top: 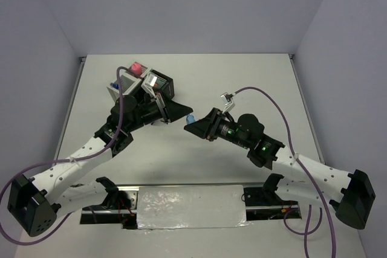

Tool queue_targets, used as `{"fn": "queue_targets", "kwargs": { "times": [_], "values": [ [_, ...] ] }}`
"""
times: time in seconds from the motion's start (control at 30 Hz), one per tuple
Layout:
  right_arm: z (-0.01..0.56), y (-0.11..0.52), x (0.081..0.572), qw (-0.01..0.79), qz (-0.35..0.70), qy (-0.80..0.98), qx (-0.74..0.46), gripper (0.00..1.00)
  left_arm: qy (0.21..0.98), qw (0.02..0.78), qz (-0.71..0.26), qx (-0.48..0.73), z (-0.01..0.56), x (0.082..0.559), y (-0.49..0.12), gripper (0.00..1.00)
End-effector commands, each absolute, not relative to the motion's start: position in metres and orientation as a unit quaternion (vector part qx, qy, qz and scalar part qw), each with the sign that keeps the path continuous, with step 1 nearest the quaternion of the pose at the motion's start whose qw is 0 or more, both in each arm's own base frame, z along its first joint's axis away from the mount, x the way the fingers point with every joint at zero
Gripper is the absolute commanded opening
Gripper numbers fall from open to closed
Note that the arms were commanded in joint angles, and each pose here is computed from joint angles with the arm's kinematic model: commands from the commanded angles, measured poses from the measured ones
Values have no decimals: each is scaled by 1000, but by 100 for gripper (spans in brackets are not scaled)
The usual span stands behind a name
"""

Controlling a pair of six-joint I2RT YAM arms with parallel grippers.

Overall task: Sort the stationery into containers
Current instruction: Close the pen cap on the pen.

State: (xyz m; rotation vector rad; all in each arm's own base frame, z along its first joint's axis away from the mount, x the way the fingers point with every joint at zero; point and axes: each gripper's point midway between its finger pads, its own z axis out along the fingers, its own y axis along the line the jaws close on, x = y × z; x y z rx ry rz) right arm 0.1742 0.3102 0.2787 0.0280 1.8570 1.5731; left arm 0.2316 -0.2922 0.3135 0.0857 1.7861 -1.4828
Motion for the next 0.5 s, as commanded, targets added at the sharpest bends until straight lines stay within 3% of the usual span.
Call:
{"fn": "queue_targets", "kwargs": {
  "times": [0.0, 0.03, 0.1, 0.2, 0.3, 0.33, 0.37, 0.4, 0.47],
  "values": [
    [318, 312, 179, 377, 644, 666, 3, 41, 696, 397, -597, 50, 318, 221, -295, 0],
    [317, 312, 180, 378, 643, 666, 4, 30, 698, 396, -595, 50, 315, 221, -295, 0],
    [317, 312, 181, 380, 643, 665, 3, 27, 701, 392, -594, 49, 312, 221, -296, 0],
    [317, 312, 181, 385, 639, 665, 0, 6, 709, 390, -586, 48, 307, 222, -296, 0],
    [315, 312, 181, 385, 630, 674, -8, 0, 716, 406, -567, 37, 313, 230, -291, 37],
    [310, 312, 182, 384, 622, 682, -9, 0, 718, 419, -556, 26, 317, 236, -287, 75],
    [310, 311, 183, 388, 618, 684, -8, 0, 732, 414, -541, 18, 313, 238, -285, 90],
    [310, 310, 185, 391, 615, 685, -8, 0, 726, 425, -541, 17, 328, 240, -284, 99],
    [308, 308, 188, 395, 601, 695, -7, 0, 729, 422, -539, 7, 335, 242, -283, 99]
  ]
}}
